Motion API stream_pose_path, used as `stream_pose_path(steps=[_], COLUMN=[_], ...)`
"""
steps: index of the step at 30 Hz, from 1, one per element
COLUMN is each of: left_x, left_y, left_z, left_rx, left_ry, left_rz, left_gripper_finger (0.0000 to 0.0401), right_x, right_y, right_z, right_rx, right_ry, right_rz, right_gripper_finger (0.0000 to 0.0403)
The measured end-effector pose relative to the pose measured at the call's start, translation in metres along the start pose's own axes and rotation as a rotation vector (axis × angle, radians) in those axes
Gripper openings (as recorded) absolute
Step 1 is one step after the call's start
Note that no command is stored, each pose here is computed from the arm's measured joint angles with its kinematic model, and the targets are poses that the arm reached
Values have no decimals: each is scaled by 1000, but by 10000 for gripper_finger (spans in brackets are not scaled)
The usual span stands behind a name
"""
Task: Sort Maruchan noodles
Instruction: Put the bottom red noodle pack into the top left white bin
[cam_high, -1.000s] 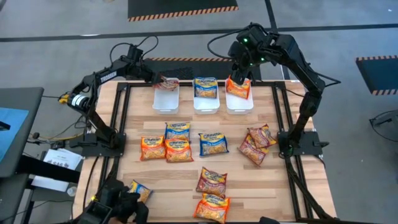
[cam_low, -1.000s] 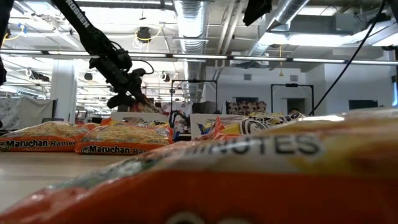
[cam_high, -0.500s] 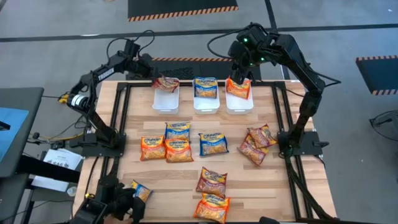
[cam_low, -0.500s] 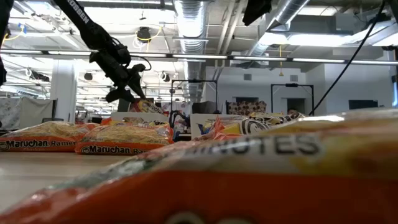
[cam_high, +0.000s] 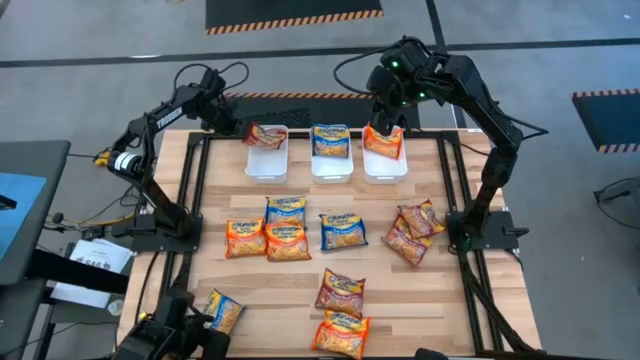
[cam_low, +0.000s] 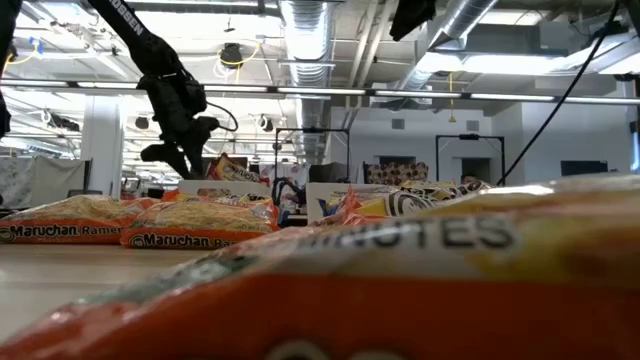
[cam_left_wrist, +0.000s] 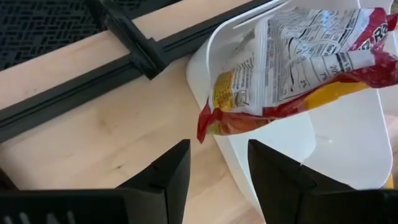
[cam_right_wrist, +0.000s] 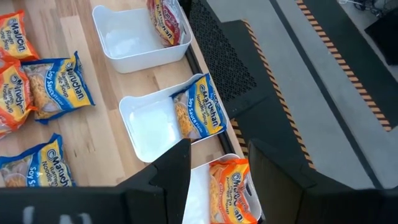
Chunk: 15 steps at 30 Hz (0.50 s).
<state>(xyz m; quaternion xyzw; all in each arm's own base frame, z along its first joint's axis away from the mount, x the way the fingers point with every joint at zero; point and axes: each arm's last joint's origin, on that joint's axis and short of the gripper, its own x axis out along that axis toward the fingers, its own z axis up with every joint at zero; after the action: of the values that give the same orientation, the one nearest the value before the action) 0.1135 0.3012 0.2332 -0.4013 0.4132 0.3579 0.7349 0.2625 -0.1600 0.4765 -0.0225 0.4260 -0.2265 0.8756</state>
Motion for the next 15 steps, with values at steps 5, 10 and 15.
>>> stream_pose_path(steps=[5, 10, 15], left_x=[4, 7, 14], left_y=[-8, -18, -25], left_z=[0, 4, 7], left_rx=[-9, -7, -42], left_ry=[7, -36, -55], left_rz=[122, 149, 161], left_gripper_finger=[136, 126, 125], right_x=[0, 0, 0], right_y=[0, 0, 0], right_z=[1, 1, 1], right_rx=[-2, -2, -2], right_ry=[-6, -6, -6], right_rz=[-1, -1, -1], right_gripper_finger=[185, 185, 185])
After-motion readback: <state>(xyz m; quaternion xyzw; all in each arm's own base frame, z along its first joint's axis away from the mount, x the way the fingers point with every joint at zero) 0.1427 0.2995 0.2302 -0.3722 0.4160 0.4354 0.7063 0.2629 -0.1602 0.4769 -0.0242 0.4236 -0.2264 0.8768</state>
